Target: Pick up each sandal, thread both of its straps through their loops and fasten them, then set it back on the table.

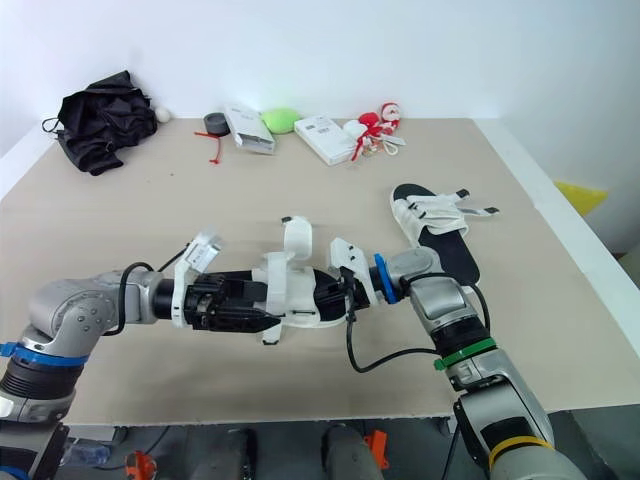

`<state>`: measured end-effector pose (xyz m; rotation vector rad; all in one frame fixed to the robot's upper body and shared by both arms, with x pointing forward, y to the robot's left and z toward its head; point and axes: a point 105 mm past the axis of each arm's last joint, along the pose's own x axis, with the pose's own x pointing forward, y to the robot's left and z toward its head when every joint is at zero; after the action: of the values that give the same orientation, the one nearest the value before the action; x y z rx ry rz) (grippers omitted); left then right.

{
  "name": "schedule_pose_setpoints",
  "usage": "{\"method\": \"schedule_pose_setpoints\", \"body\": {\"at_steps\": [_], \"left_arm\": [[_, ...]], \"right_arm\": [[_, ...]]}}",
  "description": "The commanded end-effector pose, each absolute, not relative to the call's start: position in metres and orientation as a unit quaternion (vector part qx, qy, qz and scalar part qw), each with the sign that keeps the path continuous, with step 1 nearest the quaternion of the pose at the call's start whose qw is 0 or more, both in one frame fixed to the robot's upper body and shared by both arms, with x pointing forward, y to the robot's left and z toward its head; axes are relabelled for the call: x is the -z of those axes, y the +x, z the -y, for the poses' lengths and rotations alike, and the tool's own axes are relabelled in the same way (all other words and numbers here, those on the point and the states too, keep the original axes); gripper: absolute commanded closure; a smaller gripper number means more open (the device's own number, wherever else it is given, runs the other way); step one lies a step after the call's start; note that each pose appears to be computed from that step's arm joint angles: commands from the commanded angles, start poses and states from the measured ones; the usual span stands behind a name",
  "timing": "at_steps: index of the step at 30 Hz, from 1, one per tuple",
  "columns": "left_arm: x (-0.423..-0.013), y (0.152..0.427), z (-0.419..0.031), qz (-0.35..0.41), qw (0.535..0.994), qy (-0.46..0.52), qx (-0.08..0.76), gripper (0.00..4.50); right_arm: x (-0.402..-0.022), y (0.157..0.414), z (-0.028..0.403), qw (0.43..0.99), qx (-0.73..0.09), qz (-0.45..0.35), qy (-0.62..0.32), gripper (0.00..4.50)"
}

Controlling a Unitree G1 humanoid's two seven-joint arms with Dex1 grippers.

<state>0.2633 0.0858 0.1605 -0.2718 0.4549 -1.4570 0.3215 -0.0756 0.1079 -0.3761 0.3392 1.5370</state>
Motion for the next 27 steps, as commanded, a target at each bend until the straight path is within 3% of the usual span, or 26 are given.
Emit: {"method": "schedule_pose_setpoints", "body": {"at_steps": [1, 4, 8, 12, 18, 27], "left_arm": [[-0.201, 0.273, -0.110, -0.119, 0.738, -0.098, 0.657, 0.02], [-0.193, 0.264, -0.130, -0.073, 0.739, -0.004, 0.670, 0.02], [-0.168, 0.242, -0.145, -0.107, 0.717, -0.014, 0.688, 0.02], [-0.124, 0.223, -0.138, -0.145, 0.697, 0.051, 0.700, 0.02], [-0.094, 0.232, -0.115, -0.128, 0.731, 0.047, 0.669, 0.02], [-0.087, 0.247, -0.099, -0.115, 0.748, 0.041, 0.652, 0.02]], "right_arm": [[-0.090, 0.321, 0.083, 0.688, -0.678, -0.194, -0.173, 4.50], [-0.090, 0.322, 0.083, 0.687, -0.678, -0.193, -0.174, 4.50], [-0.091, 0.321, 0.082, 0.686, -0.681, -0.192, -0.173, 4.50], [-0.090, 0.321, 0.081, 0.685, -0.682, -0.192, -0.171, 4.50], [-0.092, 0.319, 0.081, 0.685, -0.683, -0.190, -0.169, 4.50], [-0.094, 0.318, 0.085, 0.690, -0.677, -0.191, -0.169, 4.50]]}}
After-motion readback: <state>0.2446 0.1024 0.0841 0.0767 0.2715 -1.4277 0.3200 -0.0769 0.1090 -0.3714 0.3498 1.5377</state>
